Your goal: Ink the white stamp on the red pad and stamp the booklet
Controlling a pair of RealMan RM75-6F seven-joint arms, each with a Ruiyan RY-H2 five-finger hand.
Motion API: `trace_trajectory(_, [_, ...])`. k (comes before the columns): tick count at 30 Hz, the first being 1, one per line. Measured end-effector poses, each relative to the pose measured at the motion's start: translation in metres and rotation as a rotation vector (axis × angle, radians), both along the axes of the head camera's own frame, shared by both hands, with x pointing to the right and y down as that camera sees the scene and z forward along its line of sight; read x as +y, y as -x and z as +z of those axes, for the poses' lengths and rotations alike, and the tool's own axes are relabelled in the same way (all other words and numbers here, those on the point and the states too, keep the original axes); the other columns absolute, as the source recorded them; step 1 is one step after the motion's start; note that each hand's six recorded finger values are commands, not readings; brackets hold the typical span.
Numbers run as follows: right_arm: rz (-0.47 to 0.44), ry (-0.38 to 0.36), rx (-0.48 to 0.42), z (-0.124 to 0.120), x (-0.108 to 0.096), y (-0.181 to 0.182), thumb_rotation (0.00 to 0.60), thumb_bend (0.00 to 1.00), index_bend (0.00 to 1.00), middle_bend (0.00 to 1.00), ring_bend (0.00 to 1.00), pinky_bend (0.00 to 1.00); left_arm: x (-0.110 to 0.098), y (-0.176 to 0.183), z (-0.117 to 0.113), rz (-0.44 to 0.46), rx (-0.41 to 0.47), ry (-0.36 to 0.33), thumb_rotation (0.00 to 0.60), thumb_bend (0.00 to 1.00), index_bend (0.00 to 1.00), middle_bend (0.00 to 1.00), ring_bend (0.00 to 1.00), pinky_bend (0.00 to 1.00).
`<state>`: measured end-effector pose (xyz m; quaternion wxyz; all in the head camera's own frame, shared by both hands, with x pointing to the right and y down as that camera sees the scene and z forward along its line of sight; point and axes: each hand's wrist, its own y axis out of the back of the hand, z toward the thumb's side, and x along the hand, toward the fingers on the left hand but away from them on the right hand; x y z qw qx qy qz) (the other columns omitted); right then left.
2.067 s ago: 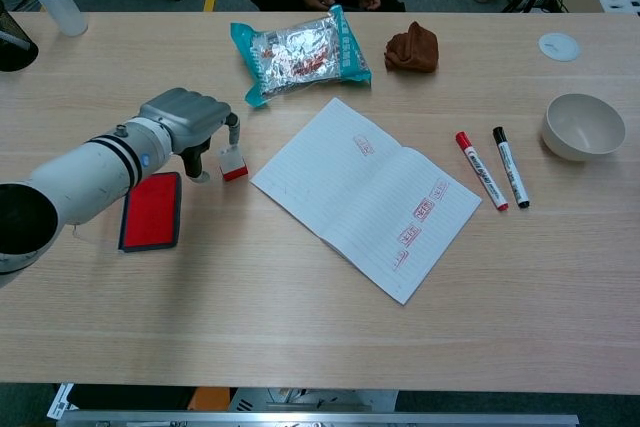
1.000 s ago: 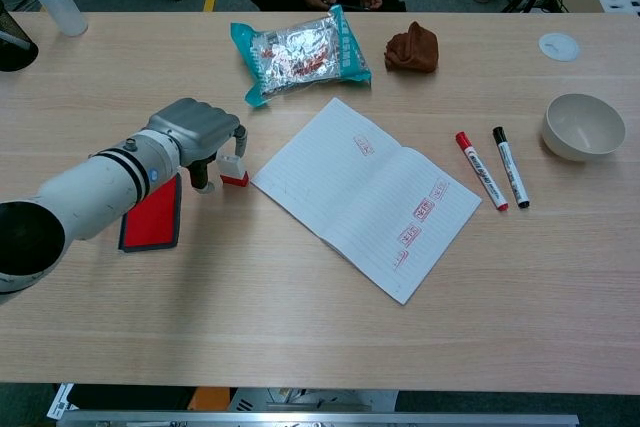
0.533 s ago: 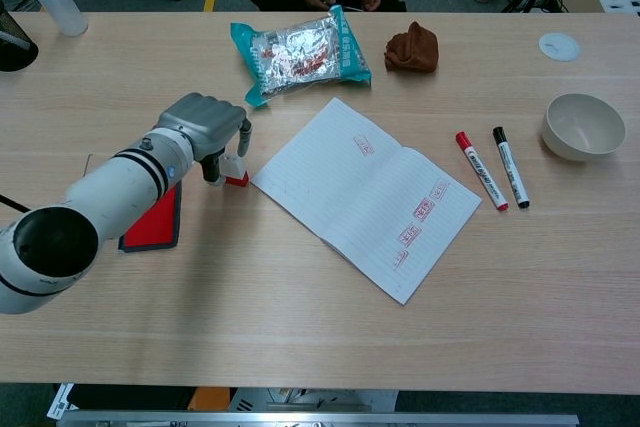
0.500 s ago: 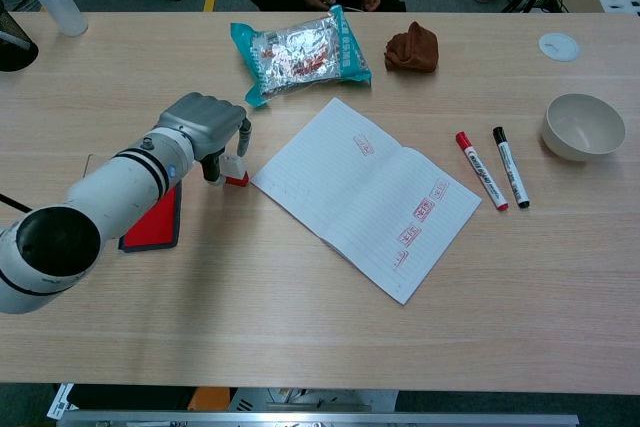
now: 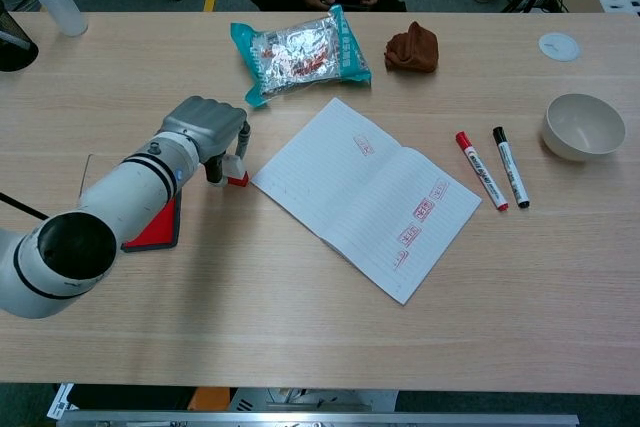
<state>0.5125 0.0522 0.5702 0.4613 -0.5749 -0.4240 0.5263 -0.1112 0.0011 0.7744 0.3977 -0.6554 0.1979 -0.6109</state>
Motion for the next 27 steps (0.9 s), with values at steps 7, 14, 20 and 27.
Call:
trace_trajectory(7, [0.003,0.003,0.0,0.0005,0.0006,-0.001,0.6,0.2,0.24,0.36,0.29,0.3,-0.0011,-0.0011,0.0027,-0.005,-0.005,-0.02,0.6,0.22,0.53,1.0,1.0,1.0])
trace_trajectory(14, [0.004,0.004,0.001,0.0006,0.0002,-0.0011,0.6,0.2,0.24,0.36,0.29,0.3,0.0005,-0.0006,0.0056,-0.008,-0.01,-0.027,0.6,0.22,0.54,1.0,1.0,1.0])
trace_trajectory(20, [0.008,0.006,0.003,0.0005,0.0008,-0.0023,0.6,0.2,0.24,0.36,0.29,0.3,0.0017,-0.0009,0.0057,-0.002,-0.013,-0.037,0.6,0.22,0.54,1.0,1.0,1.0])
trace_trajectory(27, [0.005,0.005,0.001,-0.0002,0.0012,-0.0016,0.6,0.2,0.24,0.36,0.29,0.3,0.0049,-0.0015,0.0051,-0.001,-0.007,-0.044,0.6,0.22,0.54,1.0,1.0,1.0])
